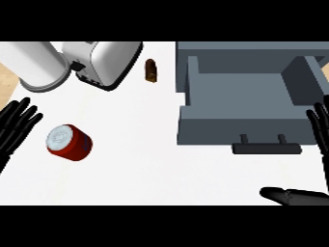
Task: Pick up the can, place it into the drawer and close the drawer
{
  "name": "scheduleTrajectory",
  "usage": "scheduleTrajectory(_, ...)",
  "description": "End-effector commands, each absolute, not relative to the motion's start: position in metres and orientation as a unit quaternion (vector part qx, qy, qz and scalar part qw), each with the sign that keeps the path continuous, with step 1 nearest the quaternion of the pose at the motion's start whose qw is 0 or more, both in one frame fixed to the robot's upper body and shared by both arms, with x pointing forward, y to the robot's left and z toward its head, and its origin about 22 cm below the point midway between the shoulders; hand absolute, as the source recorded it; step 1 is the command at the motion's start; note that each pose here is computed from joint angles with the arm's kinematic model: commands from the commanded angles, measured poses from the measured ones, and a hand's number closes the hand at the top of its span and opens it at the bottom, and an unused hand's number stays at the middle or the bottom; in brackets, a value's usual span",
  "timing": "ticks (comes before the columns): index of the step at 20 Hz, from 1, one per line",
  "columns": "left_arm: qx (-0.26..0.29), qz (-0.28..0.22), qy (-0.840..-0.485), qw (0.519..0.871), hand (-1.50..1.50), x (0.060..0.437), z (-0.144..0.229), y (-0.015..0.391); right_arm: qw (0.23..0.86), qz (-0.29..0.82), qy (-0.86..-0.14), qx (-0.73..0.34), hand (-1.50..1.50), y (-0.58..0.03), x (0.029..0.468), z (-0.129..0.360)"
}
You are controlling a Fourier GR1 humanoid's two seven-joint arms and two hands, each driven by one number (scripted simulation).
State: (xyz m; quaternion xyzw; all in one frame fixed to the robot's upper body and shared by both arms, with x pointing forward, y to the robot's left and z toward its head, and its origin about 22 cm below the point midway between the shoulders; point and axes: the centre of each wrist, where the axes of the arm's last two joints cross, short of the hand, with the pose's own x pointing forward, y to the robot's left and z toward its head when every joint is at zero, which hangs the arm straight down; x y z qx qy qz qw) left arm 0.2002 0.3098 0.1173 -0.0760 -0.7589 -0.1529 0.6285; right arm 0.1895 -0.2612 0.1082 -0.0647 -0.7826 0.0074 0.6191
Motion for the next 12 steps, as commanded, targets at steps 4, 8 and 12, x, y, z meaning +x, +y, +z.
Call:
scheduleTrajectory(4, -0.088, -0.13, -0.748, 0.645, -1.5, 0.183, 0.125, 0.326, 0.622, 0.007, -0.78, -0.072, -1.5, -0.27, 0.191, 0.093)
scheduleTrajectory(8, -0.075, -0.12, -0.746, 0.651, -1.5, 0.191, 0.122, 0.342, 0.626, 0.002, -0.777, -0.076, -1.5, -0.281, 0.168, 0.09)
scheduleTrajectory(12, -0.061, -0.114, -0.737, 0.663, -1.5, 0.207, 0.117, 0.317, 0.623, 0.003, -0.779, -0.075, -1.5, -0.273, 0.163, 0.097)
